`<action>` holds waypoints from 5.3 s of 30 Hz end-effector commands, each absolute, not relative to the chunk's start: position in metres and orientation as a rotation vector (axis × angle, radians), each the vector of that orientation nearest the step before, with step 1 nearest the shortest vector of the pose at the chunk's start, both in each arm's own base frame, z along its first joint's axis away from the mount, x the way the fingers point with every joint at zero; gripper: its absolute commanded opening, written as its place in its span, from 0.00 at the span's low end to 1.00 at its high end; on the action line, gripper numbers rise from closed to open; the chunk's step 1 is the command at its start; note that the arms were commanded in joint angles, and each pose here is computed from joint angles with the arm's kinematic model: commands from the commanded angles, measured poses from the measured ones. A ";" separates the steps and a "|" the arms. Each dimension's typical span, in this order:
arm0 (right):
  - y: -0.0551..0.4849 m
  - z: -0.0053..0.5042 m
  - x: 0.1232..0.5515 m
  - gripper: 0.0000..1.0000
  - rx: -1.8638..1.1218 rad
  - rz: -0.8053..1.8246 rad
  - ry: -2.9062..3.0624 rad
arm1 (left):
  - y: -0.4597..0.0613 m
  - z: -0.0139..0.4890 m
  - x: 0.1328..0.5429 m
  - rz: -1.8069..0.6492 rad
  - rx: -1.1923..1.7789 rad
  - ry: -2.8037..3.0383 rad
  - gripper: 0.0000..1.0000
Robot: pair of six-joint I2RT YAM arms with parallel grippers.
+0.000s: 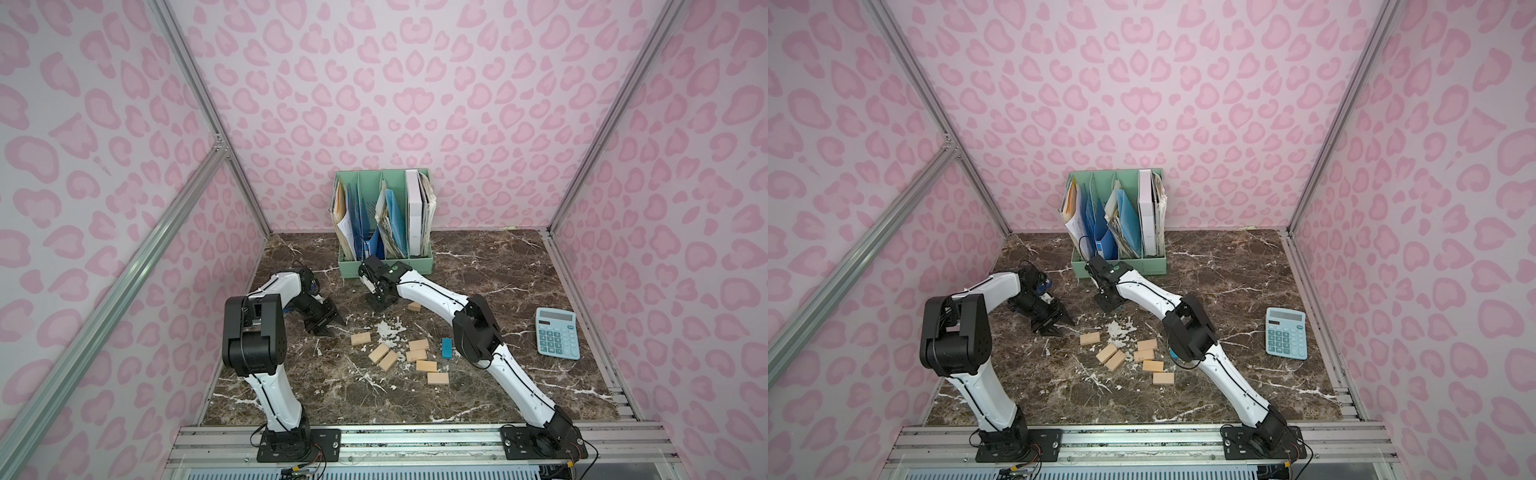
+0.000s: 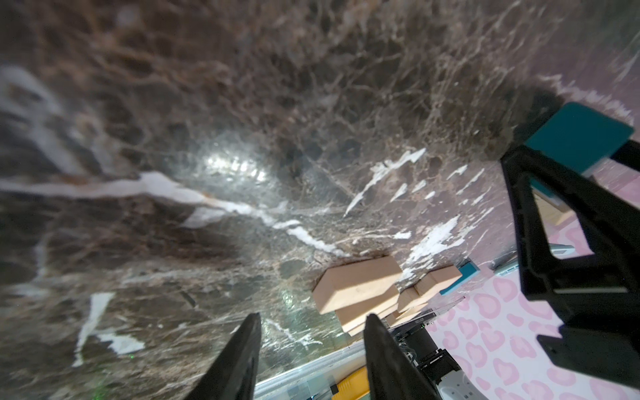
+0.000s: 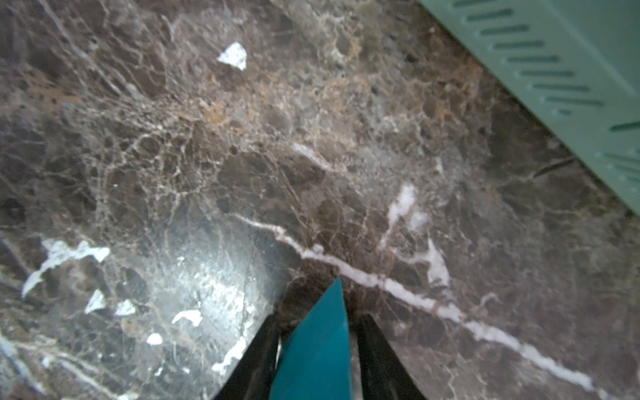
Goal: Assemble a carrot with building blocks
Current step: Adjust the building block at the center of the board.
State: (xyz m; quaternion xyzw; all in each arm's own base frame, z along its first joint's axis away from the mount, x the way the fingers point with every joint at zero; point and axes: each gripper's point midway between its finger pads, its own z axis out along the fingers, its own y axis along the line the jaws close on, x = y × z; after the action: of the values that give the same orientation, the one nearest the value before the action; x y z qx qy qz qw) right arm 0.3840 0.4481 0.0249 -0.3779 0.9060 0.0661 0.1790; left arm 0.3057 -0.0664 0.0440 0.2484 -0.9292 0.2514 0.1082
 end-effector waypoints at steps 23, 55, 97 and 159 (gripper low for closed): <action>0.432 0.027 0.369 0.40 -1.110 0.164 2.588 | -0.068 0.043 0.307 0.757 0.748 -2.717 0.50; 0.317 0.051 0.352 0.44 -0.667 0.222 2.798 | -0.069 0.050 0.312 0.771 0.713 -2.728 0.51; 0.336 0.036 0.386 0.57 -0.961 0.105 2.690 | -0.072 0.045 0.307 0.783 0.726 -2.707 0.51; 0.320 0.054 0.385 0.80 -1.105 0.156 2.563 | -0.074 0.037 0.303 0.788 0.704 -2.674 0.50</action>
State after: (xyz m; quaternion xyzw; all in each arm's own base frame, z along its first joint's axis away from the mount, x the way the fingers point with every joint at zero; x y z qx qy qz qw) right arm 0.3904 0.3240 0.0535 -0.4057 0.8942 0.0543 0.1811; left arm 0.3059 -0.0733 0.0371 0.2493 -0.9218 0.2684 0.1266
